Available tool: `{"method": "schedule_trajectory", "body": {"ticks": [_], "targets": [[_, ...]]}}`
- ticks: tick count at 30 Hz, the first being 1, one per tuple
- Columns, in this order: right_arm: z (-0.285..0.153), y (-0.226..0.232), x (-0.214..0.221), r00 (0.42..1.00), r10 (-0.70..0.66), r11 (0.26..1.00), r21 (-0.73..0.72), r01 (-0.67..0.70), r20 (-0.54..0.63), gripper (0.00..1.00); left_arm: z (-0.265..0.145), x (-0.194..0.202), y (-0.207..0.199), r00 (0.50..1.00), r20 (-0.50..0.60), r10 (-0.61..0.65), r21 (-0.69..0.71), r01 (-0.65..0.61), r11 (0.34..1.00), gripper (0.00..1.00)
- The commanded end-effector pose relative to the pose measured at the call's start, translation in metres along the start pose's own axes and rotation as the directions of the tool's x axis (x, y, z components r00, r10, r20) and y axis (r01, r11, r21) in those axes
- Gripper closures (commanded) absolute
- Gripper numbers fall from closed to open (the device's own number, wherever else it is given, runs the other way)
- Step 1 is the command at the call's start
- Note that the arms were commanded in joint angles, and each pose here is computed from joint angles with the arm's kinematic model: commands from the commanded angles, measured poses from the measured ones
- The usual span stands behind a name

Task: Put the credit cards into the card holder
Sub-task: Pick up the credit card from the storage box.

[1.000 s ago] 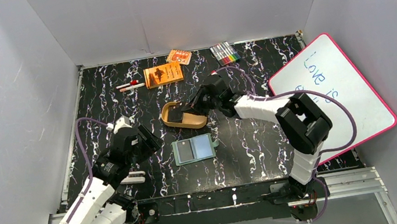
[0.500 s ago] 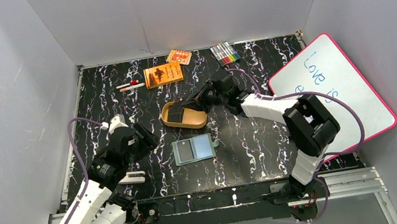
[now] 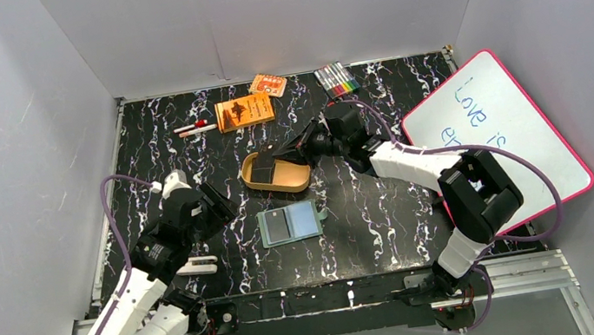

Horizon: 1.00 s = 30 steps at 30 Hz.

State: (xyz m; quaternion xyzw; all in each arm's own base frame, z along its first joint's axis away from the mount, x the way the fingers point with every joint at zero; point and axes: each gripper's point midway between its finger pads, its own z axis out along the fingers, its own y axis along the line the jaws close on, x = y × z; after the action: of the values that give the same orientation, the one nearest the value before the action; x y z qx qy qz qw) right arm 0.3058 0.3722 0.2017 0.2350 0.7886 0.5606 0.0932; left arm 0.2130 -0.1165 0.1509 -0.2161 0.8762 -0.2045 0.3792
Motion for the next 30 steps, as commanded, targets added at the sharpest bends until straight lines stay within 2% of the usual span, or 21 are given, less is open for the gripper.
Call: {"method": "schedule_trajectory", "body": {"ticks": [1, 10, 15, 18, 22, 26, 30], "targets": [[-0.014, 0.030, 0.007, 0.999, -0.036, 0.994, -0.101, 0.032, -0.032, 1.00, -0.011, -0.013, -0.011, 0.999, 0.035, -0.016, 0.028, 0.015, 1.000, 0.36], [-0.016, 0.037, 0.016, 0.992, -0.072, 0.988, -0.143, 0.056, -0.108, 1.00, -0.011, -0.015, -0.011, 0.999, 0.040, -0.023, 0.025, 0.022, 0.999, 0.36], [-0.026, 0.037, 0.031, 0.955, -0.234, 0.958, -0.211, 0.194, -0.181, 1.00, -0.017, -0.020, -0.013, 0.998, 0.062, -0.028, 0.036, 0.026, 0.999, 0.36], [-0.040, 0.035, 0.045, 0.896, -0.383, 0.905, -0.284, 0.316, -0.223, 1.00, -0.027, -0.030, -0.019, 0.995, 0.096, -0.040, 0.067, 0.034, 0.997, 0.36], [-0.069, 0.038, 0.067, 0.763, -0.615, 0.759, -0.416, 0.502, -0.202, 1.00, -0.044, -0.045, -0.041, 0.985, 0.157, -0.067, 0.198, 0.035, 0.980, 0.35], [-0.094, 0.035, 0.079, 0.644, -0.753, 0.616, -0.485, 0.621, -0.132, 1.00, -0.065, -0.049, -0.085, 0.980, 0.173, -0.096, 0.469, 0.004, 0.883, 0.29], [-0.115, 0.041, 0.094, 0.576, -0.812, 0.518, -0.567, 0.641, -0.091, 1.00, -0.094, -0.043, -0.129, 0.986, 0.152, -0.072, 0.702, -0.056, 0.710, 0.27]]}}
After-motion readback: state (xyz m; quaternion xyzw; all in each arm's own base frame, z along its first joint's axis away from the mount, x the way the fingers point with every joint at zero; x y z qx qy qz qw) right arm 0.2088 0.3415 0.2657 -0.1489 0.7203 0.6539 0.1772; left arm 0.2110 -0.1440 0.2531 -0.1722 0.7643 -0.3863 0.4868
